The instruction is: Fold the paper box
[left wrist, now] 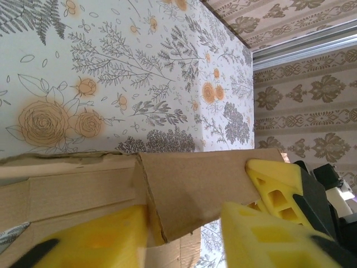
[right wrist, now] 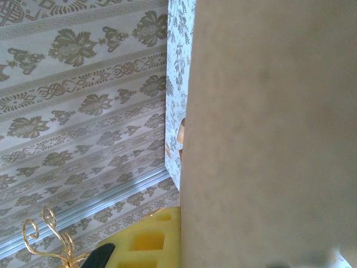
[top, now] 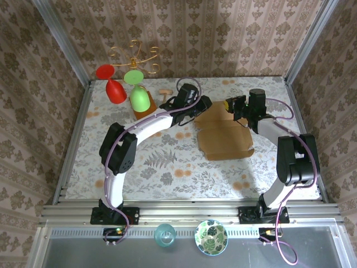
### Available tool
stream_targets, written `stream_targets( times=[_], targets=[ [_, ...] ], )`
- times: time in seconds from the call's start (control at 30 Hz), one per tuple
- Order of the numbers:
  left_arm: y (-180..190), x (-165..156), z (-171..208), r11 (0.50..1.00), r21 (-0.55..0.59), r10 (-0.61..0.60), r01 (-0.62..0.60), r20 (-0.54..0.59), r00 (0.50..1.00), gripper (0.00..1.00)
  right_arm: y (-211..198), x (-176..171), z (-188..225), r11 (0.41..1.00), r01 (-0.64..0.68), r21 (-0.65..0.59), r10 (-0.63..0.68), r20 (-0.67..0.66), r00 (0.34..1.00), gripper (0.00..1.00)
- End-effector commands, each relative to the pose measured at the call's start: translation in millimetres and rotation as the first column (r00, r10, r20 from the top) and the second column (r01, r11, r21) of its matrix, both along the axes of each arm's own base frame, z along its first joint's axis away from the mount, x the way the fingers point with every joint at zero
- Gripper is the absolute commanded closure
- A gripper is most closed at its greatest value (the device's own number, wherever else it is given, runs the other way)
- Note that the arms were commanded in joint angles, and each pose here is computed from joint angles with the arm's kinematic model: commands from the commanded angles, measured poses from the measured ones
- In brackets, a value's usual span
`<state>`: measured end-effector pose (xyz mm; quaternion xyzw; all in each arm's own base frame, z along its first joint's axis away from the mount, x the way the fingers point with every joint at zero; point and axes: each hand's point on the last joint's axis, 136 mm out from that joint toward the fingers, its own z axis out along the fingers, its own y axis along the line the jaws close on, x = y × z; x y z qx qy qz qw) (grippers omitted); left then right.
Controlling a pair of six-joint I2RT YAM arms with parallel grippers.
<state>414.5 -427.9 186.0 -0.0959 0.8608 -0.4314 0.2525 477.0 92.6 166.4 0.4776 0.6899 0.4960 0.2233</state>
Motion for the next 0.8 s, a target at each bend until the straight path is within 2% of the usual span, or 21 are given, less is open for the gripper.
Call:
stream_targets(
  times=[0.0,0.1,0.17,0.27,0.37,0.43,0.53,0.77],
  targets=[
    [8,-9,42,1.000,-0.004,-0.018,0.018,0.091,0.996,0.50,-9,-1,-9,1.000,0.005,0.016,-0.004,-0.026,1.000,1.00],
    [32,-29,47,1.000,0.028,-0.007,0.004,0.109,0.994,0.47,-17,-3,-6,1.000,0.011,0.014,-0.010,-0.039,0.999,1.00],
    [52,-44,39,0.999,0.049,0.006,-0.011,0.096,0.995,0.52,-20,-4,-6,1.000,0.012,0.009,-0.011,-0.052,0.999,1.00],
    [74,-64,8,0.997,0.073,0.022,-0.026,0.045,0.999,0.59,-21,-4,-6,1.000,0.010,0.000,-0.010,-0.072,0.997,1.00],
    [85,-76,-25,0.997,0.076,0.030,-0.029,-0.003,1.000,0.61,-21,-2,-11,1.000,0.013,0.007,-0.013,-0.091,0.996,1.00],
    [89,-75,-44,0.996,0.080,0.040,-0.038,-0.027,0.999,0.59,-23,-1,-13,1.000,0.012,0.000,-0.012,-0.099,0.995,1.00],
    [81,-67,-49,0.997,0.082,0.015,-0.014,-0.005,1.000,0.59,-24,1,-14,1.000,-0.003,-0.012,0.002,-0.091,0.996,1.00],
    [80,-46,-53,0.994,0.110,0.007,-0.012,0.044,0.999,0.71,-27,-7,-4,0.995,-0.068,-0.072,0.070,0.024,0.997,1.00]
  ],
)
